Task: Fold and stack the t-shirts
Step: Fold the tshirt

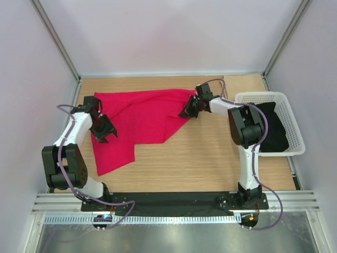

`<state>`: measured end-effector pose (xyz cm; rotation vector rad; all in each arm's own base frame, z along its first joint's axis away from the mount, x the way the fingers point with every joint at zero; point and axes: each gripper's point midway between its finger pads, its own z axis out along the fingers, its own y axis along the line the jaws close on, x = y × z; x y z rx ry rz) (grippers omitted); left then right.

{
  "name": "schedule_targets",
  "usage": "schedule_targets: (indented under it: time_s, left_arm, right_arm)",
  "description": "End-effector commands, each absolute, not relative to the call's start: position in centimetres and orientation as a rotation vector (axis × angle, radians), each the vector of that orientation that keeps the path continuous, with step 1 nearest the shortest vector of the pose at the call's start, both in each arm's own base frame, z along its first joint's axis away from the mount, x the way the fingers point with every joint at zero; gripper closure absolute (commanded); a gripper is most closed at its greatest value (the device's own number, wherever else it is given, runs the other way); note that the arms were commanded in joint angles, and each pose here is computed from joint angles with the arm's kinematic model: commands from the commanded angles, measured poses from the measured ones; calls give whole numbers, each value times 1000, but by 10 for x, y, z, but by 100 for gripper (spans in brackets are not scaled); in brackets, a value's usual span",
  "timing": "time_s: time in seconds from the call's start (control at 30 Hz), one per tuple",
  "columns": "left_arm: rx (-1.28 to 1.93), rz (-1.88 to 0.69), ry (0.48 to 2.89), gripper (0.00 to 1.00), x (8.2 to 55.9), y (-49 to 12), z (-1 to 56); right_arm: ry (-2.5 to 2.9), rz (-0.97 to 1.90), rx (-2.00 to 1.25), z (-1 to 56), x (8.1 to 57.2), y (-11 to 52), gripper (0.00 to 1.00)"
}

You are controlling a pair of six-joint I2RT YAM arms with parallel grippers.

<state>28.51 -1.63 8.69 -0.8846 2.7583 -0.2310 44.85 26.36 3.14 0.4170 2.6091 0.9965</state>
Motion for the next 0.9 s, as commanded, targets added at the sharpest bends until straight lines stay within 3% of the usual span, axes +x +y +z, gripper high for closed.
schedule_targets:
  time_s: [0.0,0.37,0.87]
  left_arm:
    - [-835,-256,2734,47,295,-18,95]
    - [-778,-211,2708,47,299,-11,105]
    - [-774,-171,2752,47,284,-8,98]
  right_arm:
    - [2622,985,394,62,444,262,99]
    - [2842,587,241,101,331,185,99]
    - [2986,396,336,47,253,126,99]
